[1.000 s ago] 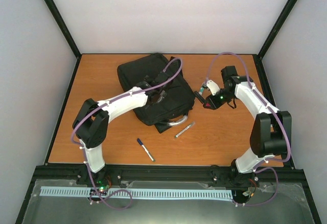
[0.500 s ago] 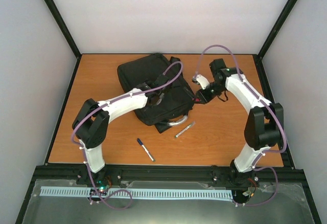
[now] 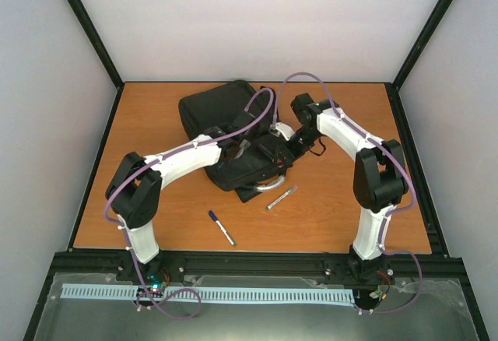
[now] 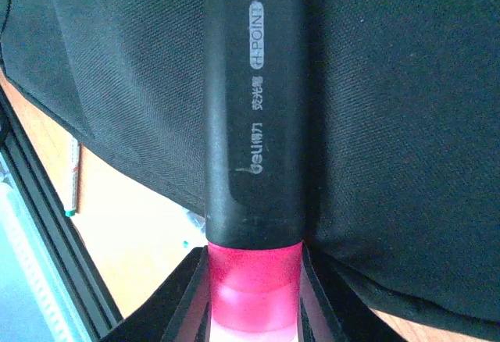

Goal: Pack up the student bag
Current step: Place the stationery in the student bag.

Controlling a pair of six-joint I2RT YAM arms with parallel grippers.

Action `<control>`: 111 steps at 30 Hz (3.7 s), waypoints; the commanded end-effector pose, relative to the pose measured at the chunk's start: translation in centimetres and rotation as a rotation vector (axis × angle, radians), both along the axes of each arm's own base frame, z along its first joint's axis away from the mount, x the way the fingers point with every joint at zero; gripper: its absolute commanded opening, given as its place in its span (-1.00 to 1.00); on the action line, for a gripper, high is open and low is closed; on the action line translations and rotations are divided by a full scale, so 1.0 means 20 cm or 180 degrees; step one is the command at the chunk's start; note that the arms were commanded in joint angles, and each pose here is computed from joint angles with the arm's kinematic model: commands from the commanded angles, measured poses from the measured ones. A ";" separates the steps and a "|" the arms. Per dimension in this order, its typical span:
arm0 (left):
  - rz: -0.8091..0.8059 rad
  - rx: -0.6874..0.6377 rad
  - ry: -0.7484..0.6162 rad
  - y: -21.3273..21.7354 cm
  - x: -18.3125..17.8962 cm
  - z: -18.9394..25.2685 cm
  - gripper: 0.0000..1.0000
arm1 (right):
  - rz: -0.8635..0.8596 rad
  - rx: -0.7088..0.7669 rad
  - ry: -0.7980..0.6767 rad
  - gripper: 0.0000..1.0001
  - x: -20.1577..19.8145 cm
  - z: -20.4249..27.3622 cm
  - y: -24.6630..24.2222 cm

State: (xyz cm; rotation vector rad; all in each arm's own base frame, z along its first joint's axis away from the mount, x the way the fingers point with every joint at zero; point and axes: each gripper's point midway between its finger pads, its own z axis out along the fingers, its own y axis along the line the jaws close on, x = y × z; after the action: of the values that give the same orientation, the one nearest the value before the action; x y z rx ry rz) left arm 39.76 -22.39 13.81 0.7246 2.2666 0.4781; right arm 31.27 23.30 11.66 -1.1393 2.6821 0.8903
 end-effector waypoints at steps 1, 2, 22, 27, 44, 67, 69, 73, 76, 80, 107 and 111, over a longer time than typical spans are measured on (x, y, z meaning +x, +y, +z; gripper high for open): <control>0.0069 -0.0691 -0.0410 -0.05 0.03 0.26 -0.92 | -0.0030 -0.0016 0.0233 -0.94 -0.02 -0.05 0.05; 0.0055 -0.0772 -0.0421 -0.06 0.02 0.28 -0.94 | -0.0046 -0.0029 0.0276 -0.94 -0.02 -0.07 0.05; -0.0034 -0.1091 -0.0362 -0.09 -0.04 0.28 -0.98 | -0.0381 -0.0181 -0.0154 -0.94 0.37 0.00 0.17; -0.0047 -0.1061 -0.0356 -0.08 -0.05 0.27 -0.98 | -0.0188 -0.0311 -0.0342 -0.94 0.35 0.04 0.24; -0.0101 -0.0998 -0.0600 -0.02 -0.07 0.32 -0.99 | 0.0041 -0.0517 -0.0696 -0.94 0.14 0.31 0.09; -0.0135 -0.1138 -0.0572 -0.03 -0.10 0.34 -0.98 | 0.0249 -0.0607 -0.0332 -0.94 0.11 0.08 0.25; -0.0131 -0.1144 -0.0579 -0.03 -0.10 0.34 -0.98 | 0.0254 -0.0578 -0.0352 -0.94 0.08 0.10 0.24; -0.0164 -0.1226 -0.0615 -0.04 -0.10 0.37 -0.98 | 0.0236 -0.0610 -0.0278 -0.94 0.10 0.04 0.25; -0.0232 -0.1305 -0.0643 -0.05 -0.12 0.40 -0.98 | 0.0190 -0.0525 -0.0170 -0.94 0.13 0.01 0.30; -0.0298 -0.1342 -0.0642 -0.06 -0.13 0.40 -0.99 | 0.0135 -0.0396 -0.0320 -0.95 0.22 0.06 0.39; -0.0337 -0.1358 -0.0573 -0.06 -0.16 0.36 -0.98 | 0.0029 -0.0084 -0.0819 0.01 0.21 0.21 0.37; -0.0344 -0.1356 -0.0568 -0.07 -0.16 0.37 -0.98 | 0.0093 -0.0087 -0.0743 -0.06 0.16 0.16 0.35</control>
State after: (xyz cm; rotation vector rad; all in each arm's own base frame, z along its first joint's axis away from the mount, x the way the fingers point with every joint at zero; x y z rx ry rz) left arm 35.91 -22.01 16.72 0.6056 2.1822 0.1065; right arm 34.95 30.25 15.06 -1.1769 2.5319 0.6755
